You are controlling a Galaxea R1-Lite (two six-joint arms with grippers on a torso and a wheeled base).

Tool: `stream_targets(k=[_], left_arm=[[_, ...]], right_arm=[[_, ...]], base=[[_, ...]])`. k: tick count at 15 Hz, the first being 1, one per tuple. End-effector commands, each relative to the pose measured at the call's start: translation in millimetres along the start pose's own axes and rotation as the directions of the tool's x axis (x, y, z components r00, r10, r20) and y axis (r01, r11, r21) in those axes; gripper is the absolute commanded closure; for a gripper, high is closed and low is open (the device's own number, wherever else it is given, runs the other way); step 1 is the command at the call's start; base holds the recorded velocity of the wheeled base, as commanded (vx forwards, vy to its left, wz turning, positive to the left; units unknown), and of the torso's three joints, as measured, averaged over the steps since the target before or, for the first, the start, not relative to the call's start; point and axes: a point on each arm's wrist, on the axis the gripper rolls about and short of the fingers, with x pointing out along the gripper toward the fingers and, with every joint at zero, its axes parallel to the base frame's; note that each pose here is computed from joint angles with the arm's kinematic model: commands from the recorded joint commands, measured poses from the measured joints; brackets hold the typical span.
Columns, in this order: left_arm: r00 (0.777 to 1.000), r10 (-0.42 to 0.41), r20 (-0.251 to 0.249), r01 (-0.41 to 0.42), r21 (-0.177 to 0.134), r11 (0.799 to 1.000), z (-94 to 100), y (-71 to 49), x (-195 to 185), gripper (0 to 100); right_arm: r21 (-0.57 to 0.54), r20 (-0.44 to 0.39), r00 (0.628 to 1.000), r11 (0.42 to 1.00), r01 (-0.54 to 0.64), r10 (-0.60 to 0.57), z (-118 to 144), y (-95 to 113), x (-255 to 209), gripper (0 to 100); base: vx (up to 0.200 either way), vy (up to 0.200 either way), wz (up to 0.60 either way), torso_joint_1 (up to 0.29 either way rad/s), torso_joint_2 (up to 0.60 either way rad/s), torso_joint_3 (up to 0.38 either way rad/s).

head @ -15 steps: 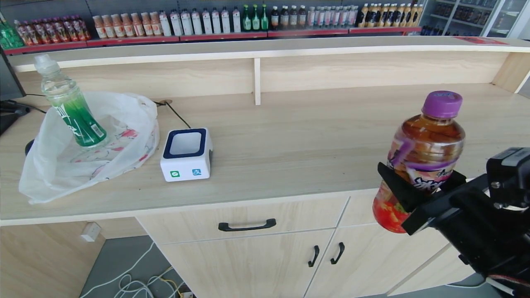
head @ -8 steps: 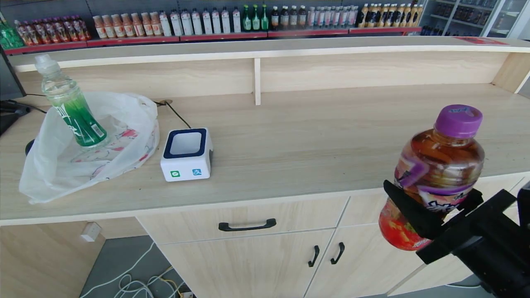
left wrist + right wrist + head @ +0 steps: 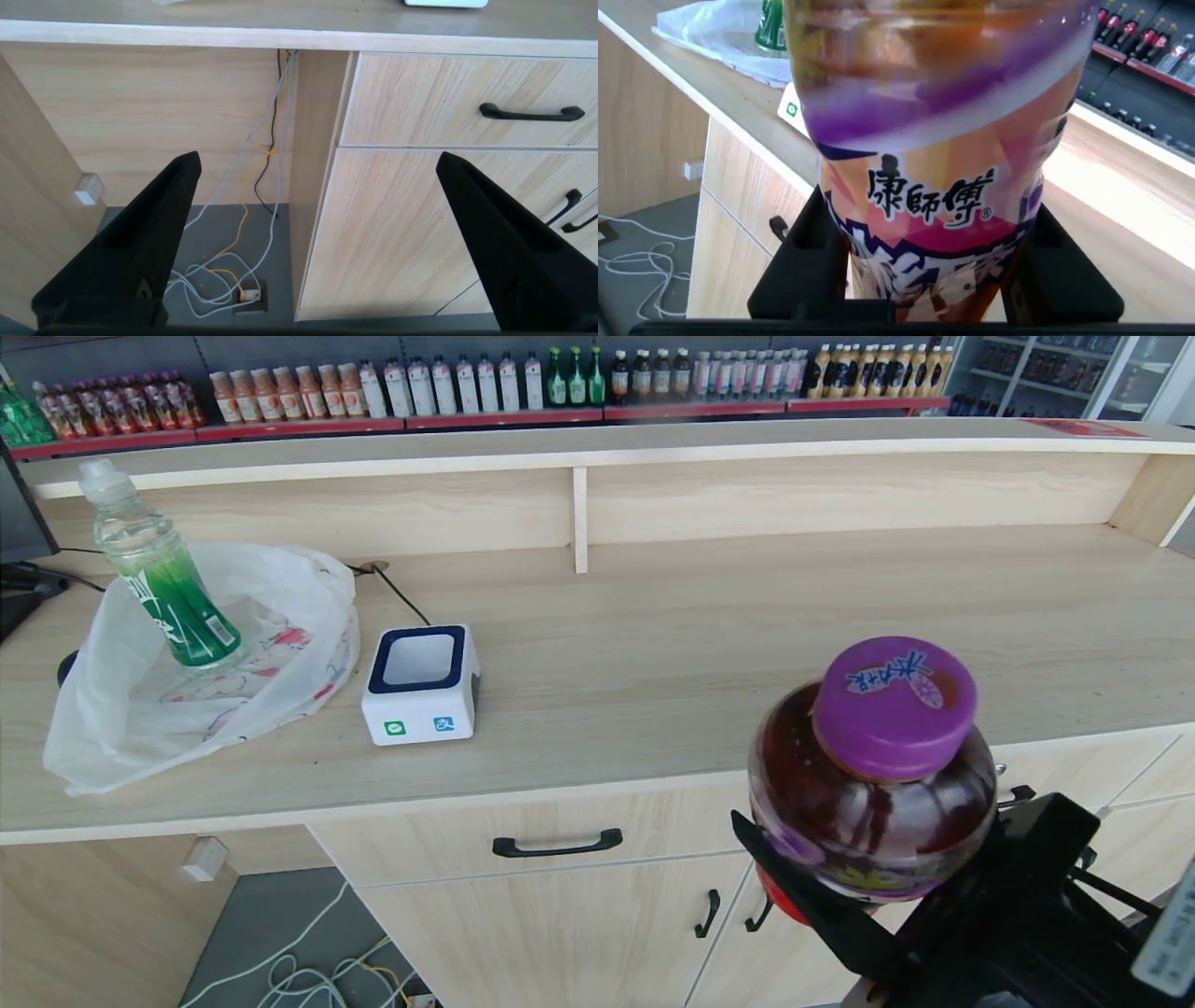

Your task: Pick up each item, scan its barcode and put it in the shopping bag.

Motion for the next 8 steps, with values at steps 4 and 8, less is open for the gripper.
stream_targets(k=[4,8], left_arm=[[1.0,0.0,0.0,0.0,0.0,1.0,0.0,0.0,0,0],[1.0,0.0,0.002,0.0,0.0,1.0,0.1,0.0,0,0]], right_arm=[[-0.13,0.064,0.989,0.984,-0.122,0.131,14,27,-7,100],[-0.285,0.112,0.966,0.939,-0.195,0.235,24,50,-11,100]], base=[[0.0,0.0,0.0,0.0,0.0,0.0],[0.0,0.0,0.0,0.0,0.0,0.0]])
